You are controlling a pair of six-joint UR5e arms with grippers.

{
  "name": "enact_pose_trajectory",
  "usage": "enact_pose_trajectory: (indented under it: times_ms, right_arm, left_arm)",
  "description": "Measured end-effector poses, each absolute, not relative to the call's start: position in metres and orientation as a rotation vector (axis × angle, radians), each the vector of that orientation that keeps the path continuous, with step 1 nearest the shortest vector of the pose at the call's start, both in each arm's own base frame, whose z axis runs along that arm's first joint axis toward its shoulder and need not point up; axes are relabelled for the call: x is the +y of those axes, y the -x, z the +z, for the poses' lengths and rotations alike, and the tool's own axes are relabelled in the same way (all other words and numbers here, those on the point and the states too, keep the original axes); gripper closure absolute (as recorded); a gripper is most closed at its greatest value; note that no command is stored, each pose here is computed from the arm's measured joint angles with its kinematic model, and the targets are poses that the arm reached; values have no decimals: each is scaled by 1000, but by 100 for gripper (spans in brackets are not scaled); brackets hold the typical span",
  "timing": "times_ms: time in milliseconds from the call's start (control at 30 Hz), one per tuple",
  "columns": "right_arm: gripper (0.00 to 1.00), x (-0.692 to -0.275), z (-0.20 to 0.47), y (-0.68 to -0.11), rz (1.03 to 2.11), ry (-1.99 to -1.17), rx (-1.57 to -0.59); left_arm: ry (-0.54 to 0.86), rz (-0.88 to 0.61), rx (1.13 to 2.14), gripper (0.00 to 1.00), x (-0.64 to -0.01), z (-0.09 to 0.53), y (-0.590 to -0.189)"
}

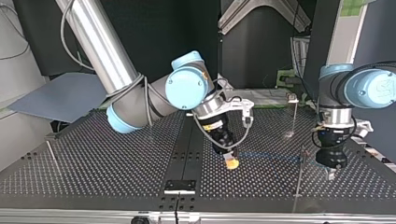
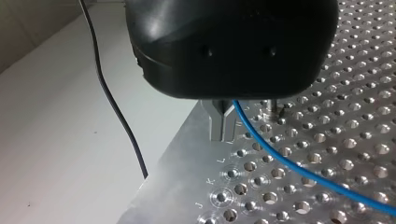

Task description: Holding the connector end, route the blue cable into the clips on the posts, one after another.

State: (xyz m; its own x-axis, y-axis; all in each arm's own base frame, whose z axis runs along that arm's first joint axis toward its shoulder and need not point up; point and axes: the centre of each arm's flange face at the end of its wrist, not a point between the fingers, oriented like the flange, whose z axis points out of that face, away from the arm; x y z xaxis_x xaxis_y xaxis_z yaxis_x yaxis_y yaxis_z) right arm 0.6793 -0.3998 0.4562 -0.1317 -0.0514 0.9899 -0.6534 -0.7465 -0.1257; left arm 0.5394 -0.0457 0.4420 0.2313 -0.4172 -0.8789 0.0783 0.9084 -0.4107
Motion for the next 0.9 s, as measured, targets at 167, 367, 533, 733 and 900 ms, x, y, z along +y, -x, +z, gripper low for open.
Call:
enact_pose_trajectory:
  times_ms: [167, 367, 533, 733, 900]
  right_arm:
    - [100, -404, 460, -681, 1950, -1721, -771]
    - [100, -408, 468, -684, 2004, -1728, -736]
    - [100, -411, 466, -685, 2022, -1748, -714]
    - [100, -419, 458, -684, 2012, -1755, -721]
    - [100, -427, 453, -681, 2000, -1755, -732]
  left_arm:
    - [310, -368, 1291, 100, -45, 439, -544]
    - [311, -376, 1289, 100, -45, 437, -550]
    - [313, -383, 1284, 100, -45, 437, -554]
    - [317, -391, 1301, 100, -47, 427, -559]
    - [315, -395, 1304, 95, -48, 426, -560]
